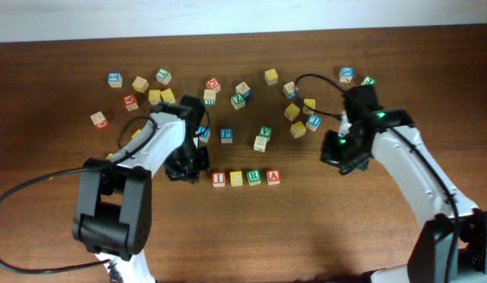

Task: Spell out ICRA
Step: 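Bring both grippers to the row ends and push the blocks together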

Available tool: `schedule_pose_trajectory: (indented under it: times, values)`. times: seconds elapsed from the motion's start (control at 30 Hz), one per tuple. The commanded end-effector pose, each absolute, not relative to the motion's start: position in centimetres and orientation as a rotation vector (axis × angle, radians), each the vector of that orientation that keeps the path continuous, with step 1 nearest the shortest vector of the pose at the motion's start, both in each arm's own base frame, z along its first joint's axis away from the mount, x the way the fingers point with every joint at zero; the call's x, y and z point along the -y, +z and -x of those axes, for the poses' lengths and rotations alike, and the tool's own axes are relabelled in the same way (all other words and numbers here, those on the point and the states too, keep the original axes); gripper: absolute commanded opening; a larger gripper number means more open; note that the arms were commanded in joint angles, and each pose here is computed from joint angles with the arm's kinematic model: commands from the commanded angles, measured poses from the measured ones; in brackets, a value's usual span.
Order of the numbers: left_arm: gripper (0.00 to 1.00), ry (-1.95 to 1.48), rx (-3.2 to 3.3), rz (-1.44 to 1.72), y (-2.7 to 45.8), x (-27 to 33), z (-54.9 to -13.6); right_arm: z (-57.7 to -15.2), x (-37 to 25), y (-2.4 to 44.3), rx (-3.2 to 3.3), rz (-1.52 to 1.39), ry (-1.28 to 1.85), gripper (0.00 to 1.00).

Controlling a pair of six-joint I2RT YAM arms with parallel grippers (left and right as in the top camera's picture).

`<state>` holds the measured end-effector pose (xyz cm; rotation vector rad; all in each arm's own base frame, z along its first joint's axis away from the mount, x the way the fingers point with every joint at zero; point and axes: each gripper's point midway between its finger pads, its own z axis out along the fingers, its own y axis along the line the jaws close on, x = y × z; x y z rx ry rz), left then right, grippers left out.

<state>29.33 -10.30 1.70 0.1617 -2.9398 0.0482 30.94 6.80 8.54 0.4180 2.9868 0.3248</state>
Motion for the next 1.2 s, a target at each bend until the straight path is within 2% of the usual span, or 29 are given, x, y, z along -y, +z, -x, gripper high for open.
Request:
schedule_pose_trajectory:
  times: [0.0, 0.23, 0.37, 0.57, 0.83, 1.17]
  values:
    - [0.00, 0.172, 2.892, -0.177, -0.5, 11.7, -27.6, -30.6, -9.9, 7.3, -3.006, -0.315, 0.356, 0.04]
    - [0.00, 0.263, 2.966, -0.149, -2.0, 13.0, -28.8, -30.3, -12.2, 2.3, -3.135, -0.241, 0.372, 0.04]
    - [0.00, 0.281, 2.995, -0.121, -2.1, 13.7, -29.3, -30.3, -12.8, 1.2, -3.151, -0.226, 0.388, 0.04]
    - [0.00, 0.282, 3.002, -0.060, -2.1, 15.1, -28.9, -30.4, -15.1, 1.0, -3.133, -0.176, 0.442, 0.04]
    - [0.00, 0.288, 3.000, -0.134, -2.1, 15.7, -28.9, -30.3, -17.6, 1.5, -3.116, -0.135, 0.568, 0.04]
    - [0.00, 0.344, 2.965, -0.121, -1.9, 17.1, -28.0, -28.9, -18.4, 1.2, -3.156, -0.138, 0.559, 0.04]
